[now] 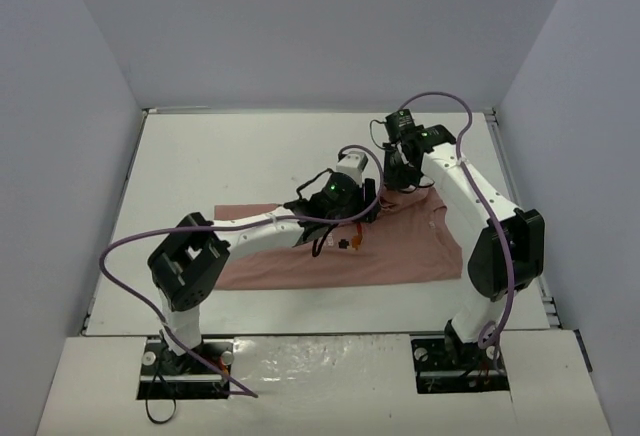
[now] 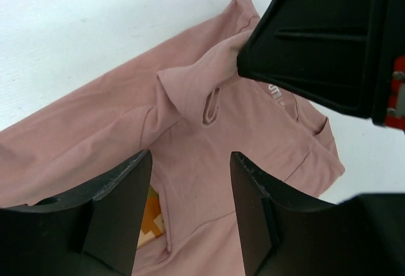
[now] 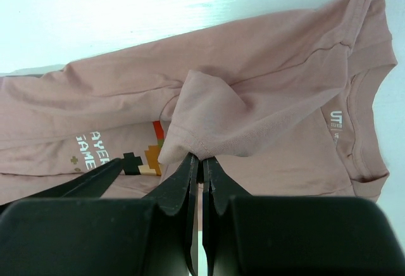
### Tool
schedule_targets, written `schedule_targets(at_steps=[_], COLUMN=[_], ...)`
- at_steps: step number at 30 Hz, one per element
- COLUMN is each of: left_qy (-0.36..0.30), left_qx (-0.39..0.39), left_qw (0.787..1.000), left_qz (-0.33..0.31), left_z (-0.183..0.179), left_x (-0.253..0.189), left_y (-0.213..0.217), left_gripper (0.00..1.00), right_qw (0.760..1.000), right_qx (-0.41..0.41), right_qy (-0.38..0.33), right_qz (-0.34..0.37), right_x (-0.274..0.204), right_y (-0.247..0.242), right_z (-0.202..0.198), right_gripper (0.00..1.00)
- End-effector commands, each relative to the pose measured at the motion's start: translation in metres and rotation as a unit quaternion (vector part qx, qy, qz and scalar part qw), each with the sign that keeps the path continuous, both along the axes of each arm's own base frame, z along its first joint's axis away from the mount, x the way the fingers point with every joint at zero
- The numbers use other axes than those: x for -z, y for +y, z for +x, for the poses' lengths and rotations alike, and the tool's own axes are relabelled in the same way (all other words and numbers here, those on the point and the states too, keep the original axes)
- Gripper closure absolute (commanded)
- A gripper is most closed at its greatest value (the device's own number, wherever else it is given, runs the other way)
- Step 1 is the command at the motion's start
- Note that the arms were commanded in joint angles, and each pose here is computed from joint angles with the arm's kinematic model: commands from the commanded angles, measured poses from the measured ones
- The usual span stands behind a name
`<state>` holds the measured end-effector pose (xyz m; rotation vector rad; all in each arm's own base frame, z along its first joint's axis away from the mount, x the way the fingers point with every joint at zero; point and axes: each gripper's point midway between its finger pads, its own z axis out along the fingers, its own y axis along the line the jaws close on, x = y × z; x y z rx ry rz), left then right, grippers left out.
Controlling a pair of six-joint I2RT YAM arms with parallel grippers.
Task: Fold and stack the t-shirts
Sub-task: Fold the other side of the tshirt into a rectangle
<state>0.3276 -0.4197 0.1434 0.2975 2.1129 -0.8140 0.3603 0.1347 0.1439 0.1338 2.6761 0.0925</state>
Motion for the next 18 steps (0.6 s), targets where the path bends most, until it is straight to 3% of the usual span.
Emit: schedule_targets(at_steps=[1,18], left_qy=[-0.036,-0.046], left_qx=[-0.046,-0.132], left_qw=[0.996,0.988], left_qz=[-0.06,-0.07], left_z=[0.017,0.042], left_x=[-0.04,-0.038], left_y=[-0.022,-0.034], left_gripper=[0.51,0.52], right_qw=[1.0,1.0], right_qx=[-0.006,-0.007], right_qy=[-0.024,-0.022], right_qz=[0.012,0.017], right_x=[-0.022,-0.022], right_y=[0.003,0.005], right_z=[0.01,0.008], right_gripper=[1.0,1.0])
